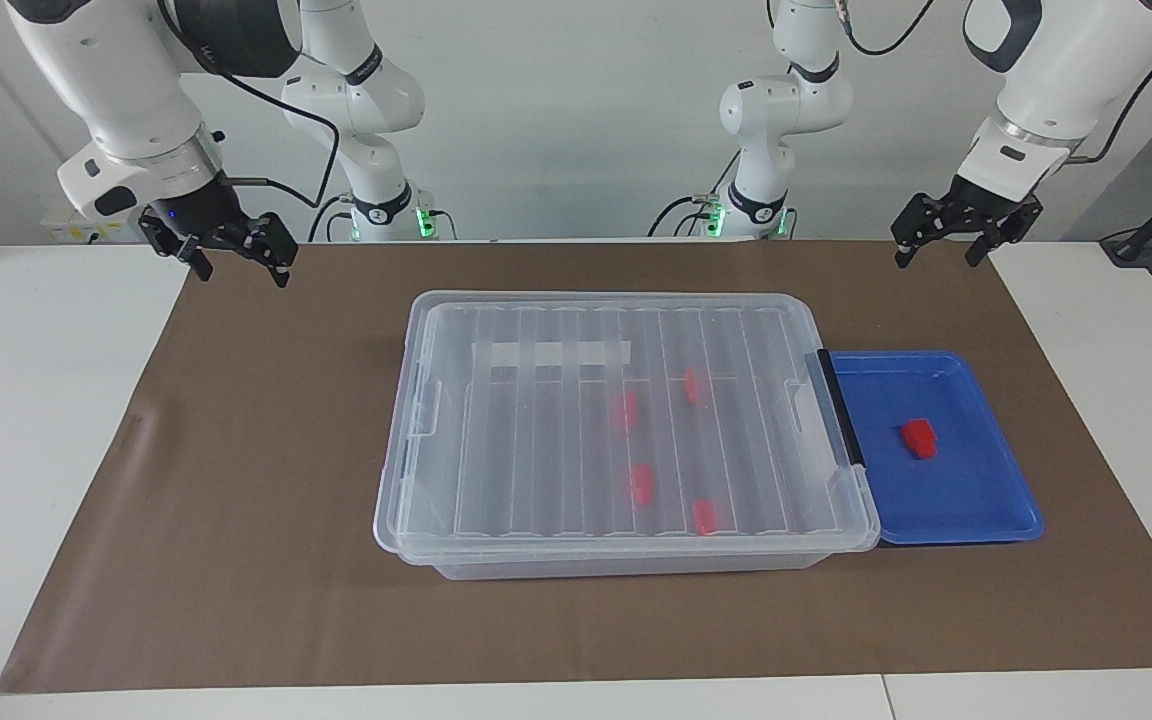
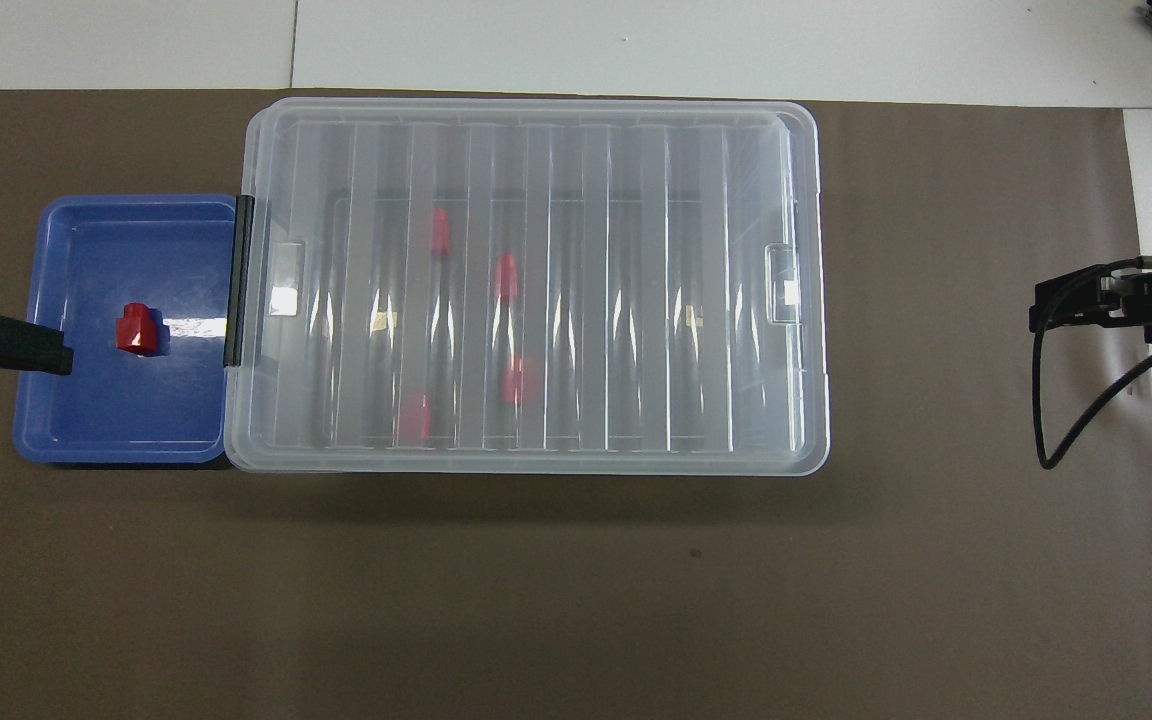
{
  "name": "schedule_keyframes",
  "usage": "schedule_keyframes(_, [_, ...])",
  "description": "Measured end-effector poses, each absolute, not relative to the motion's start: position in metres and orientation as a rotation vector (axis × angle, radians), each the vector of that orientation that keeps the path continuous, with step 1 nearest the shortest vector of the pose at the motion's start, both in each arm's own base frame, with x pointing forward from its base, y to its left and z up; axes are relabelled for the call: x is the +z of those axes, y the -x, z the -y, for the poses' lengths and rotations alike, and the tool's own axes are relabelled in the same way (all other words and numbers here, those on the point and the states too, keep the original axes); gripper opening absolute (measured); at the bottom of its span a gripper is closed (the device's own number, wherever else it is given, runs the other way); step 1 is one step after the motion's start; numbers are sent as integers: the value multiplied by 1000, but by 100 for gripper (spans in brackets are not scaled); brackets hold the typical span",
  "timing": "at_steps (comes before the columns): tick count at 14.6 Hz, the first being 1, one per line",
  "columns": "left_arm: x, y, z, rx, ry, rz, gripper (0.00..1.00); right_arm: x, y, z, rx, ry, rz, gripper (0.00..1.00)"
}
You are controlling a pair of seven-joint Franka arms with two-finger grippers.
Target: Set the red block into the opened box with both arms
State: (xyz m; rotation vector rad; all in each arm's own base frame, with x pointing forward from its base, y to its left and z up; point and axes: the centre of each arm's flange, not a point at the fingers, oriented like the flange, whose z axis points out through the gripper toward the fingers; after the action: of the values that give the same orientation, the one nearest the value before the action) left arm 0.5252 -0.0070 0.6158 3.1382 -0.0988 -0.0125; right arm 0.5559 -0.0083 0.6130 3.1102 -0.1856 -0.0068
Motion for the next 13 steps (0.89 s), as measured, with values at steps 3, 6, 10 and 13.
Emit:
schedule_keyframes(3, [616,-525,7,-12,-3138,99,100,613,-556,7,-7,-3111,183,100])
schedule_keyframes(6, [616,-525,7,-12,-3138,99,100,613,-558,5,14,-3114,178,100])
schedule_keyframes(10, [616,-525,7,-12,-3138,98,100,581,-574,-16,145,-3167,145,100])
schedule_keyframes(13, [616,-525,7,-12,-3138,98,100,538,-590,-56,211,-3191,59,100])
